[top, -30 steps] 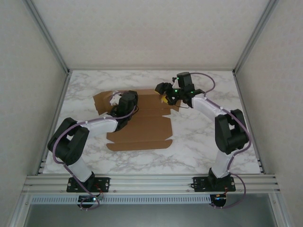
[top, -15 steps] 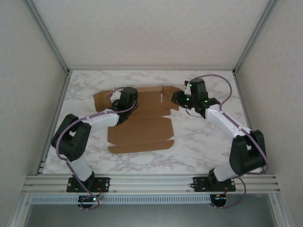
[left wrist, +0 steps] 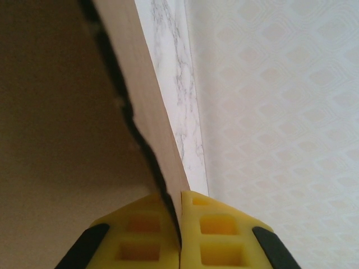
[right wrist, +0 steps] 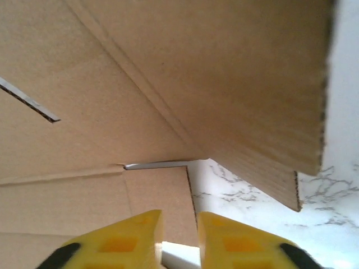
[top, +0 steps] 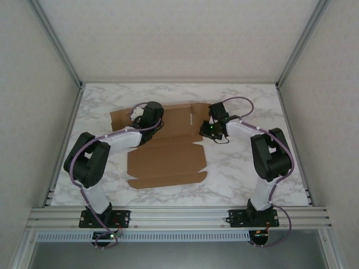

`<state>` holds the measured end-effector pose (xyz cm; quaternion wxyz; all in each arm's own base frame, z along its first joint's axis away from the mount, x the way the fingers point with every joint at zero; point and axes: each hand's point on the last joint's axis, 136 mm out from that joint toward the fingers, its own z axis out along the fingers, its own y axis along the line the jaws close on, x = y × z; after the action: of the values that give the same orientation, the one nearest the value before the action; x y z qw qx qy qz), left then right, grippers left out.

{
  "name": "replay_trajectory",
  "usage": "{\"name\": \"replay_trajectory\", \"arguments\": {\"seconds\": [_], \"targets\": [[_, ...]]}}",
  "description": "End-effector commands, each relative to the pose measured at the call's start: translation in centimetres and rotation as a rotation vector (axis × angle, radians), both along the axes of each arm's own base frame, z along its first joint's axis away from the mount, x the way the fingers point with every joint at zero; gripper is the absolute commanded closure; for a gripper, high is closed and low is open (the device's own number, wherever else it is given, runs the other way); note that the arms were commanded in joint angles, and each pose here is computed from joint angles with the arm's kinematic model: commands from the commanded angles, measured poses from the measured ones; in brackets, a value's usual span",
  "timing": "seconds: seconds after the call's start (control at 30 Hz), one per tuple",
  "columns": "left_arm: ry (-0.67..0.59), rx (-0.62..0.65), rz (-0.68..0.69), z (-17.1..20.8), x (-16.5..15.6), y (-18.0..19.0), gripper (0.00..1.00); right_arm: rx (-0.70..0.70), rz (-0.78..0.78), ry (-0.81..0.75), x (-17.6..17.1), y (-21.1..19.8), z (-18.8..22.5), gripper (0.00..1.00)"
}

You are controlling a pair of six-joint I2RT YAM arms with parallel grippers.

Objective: Fold the paper box

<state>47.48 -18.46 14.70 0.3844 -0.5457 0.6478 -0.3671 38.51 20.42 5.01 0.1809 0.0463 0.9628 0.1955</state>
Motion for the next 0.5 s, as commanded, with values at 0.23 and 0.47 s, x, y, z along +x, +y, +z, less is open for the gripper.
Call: {"name": "replay_trajectory", "arguments": {"seconds": [0.23,0.47], "targets": [[0.066,0.038,-0.022,-2.1,-0.5,0.2,1.0,0.03,0.037,0.063,-0.4,1.2,-1.6,0.53],[-0.001,-0.01,-0.041,-0.8,-0.6,-0.3,1.0,0.078,0.052,0.077,-1.0,2.3,-1.7,0.54]]}}
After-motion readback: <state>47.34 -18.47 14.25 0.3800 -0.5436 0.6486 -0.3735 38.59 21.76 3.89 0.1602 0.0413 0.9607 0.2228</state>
